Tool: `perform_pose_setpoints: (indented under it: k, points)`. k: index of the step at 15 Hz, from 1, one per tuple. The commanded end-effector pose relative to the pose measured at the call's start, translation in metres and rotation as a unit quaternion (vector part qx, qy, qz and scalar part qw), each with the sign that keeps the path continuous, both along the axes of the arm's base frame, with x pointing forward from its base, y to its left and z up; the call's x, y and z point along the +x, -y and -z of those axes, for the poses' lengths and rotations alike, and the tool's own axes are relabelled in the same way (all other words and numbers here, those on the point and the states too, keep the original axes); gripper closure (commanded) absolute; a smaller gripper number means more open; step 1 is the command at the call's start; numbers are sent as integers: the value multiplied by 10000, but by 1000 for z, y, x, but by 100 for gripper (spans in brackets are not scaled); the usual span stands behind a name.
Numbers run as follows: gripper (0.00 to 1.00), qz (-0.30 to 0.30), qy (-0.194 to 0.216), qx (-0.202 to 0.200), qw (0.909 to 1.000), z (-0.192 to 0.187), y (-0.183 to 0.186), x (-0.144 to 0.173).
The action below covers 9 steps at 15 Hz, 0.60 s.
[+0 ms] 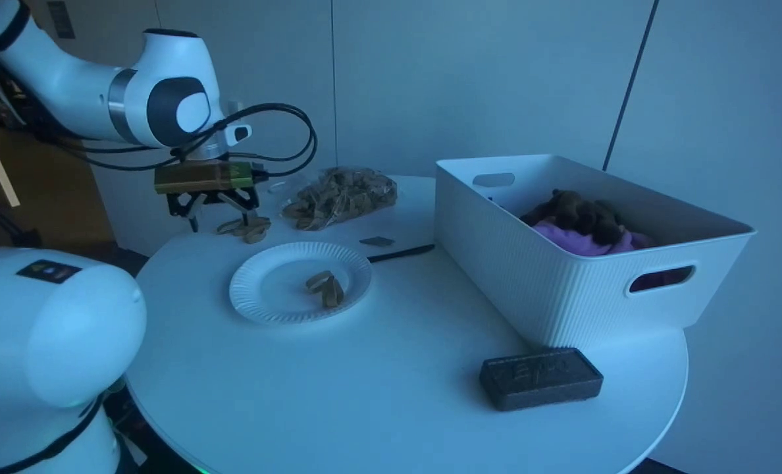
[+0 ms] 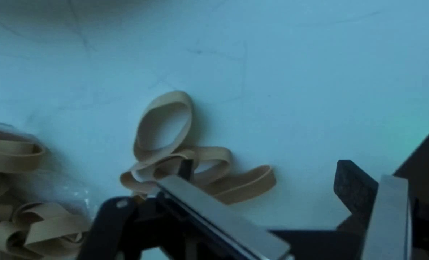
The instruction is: Put some rubber bands on the plate
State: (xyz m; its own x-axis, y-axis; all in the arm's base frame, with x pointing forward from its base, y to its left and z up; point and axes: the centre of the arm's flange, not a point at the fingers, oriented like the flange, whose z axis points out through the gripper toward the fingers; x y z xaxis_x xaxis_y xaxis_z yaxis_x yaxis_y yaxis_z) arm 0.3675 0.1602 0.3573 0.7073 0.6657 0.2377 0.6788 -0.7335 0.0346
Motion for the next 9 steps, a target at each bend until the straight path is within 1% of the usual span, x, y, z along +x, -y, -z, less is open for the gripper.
perform_pose_setpoints:
  k: [1,4,9]
  points:
    - [0,-178,169,362,9990,-7,6,8]
    - [0,-208,204,234,9993,1,12,13]
    - [0,-470,60,118,9988,27,9,13]
